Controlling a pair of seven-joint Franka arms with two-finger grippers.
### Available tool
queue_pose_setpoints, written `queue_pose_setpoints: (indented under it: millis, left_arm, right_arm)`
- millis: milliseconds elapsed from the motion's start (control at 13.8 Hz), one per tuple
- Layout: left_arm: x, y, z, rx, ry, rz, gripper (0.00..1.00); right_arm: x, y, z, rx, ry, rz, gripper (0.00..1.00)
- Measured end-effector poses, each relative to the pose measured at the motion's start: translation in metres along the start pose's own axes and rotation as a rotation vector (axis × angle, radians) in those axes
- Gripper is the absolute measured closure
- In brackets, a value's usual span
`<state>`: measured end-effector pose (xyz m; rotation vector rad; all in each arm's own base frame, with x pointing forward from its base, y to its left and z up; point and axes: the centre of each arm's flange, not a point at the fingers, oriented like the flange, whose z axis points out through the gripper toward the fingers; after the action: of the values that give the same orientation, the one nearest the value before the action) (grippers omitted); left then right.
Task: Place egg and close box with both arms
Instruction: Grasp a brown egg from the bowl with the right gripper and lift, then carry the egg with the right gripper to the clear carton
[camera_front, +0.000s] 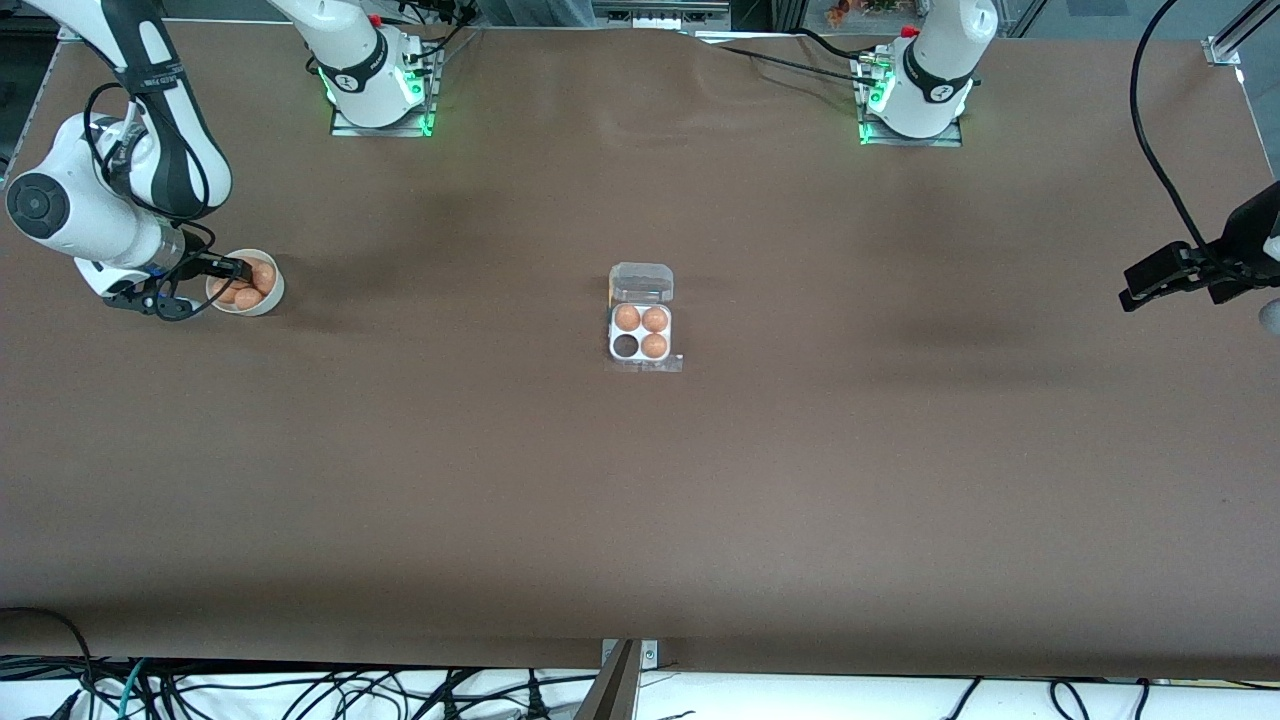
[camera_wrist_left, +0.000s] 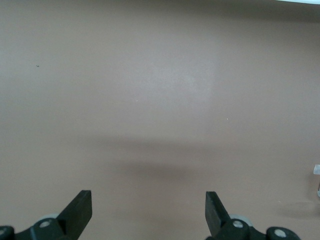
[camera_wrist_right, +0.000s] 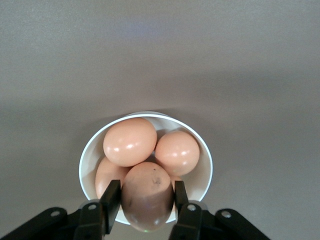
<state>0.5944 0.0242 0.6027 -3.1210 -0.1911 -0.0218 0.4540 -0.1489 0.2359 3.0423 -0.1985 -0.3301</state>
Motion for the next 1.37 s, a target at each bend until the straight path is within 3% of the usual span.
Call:
queue_pose_setpoints:
  millis: [578, 1083, 1372]
  left_arm:
    - [0.0, 0.005, 0.0, -0.001, -0.002, 0.008, 0.0]
    - [0.0, 0.006, 0.001, -0.001, -0.003, 0.01, 0.0]
    - [0.0, 0.007, 0.001, 0.0, -0.004, 0.012, 0.0]
  right_arm:
    - [0.001, -0.002, -0.001, -0.001, -0.002, -0.005, 0.52]
    - [0.024, -0.02, -0.048, 0.003, -0.07, -0.032, 0.52]
    - [0.043, -0.067, -0.099, 0.018, -0.127, -0.027, 0.52]
